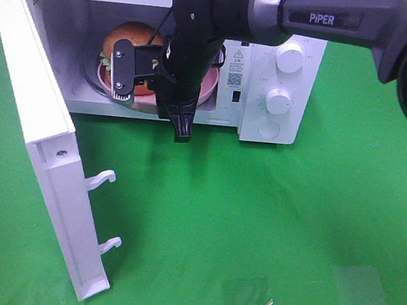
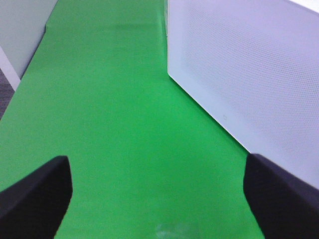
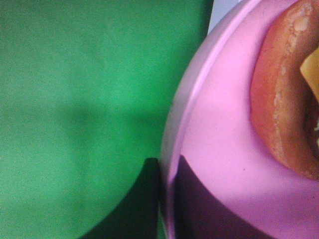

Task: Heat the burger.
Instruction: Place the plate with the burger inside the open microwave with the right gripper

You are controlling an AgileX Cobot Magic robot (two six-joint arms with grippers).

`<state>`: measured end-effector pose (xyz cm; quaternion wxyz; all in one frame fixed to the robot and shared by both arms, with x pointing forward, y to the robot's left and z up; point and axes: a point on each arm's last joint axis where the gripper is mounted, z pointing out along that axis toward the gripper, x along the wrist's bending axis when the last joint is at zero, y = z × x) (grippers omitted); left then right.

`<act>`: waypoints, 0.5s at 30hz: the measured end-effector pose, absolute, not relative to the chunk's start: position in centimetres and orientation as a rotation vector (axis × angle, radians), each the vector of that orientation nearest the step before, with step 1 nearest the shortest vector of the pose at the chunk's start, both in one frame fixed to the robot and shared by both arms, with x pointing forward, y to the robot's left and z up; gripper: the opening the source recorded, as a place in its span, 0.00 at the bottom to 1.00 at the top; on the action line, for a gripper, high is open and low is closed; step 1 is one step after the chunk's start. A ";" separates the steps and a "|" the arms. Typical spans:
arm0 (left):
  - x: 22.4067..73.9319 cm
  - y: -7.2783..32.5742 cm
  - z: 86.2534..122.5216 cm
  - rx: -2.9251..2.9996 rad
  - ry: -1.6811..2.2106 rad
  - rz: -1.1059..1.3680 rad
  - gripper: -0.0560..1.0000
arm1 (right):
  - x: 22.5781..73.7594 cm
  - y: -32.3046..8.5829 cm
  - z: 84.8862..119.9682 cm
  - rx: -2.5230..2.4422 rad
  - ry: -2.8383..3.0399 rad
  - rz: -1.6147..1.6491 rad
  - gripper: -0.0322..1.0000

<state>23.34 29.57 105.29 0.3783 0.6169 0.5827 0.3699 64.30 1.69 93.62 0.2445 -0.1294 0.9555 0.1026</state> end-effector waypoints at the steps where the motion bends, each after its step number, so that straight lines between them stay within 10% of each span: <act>1: 23.3 29.6 105.3 1.577 1.489 0.945 0.86 | 64.3 1.7 93.6 -0.353 2.609 0.280 0.08; 15: 23.3 29.6 105.3 1.577 1.489 0.945 0.86 | 65.8 2.6 92.9 -0.333 2.592 0.273 0.08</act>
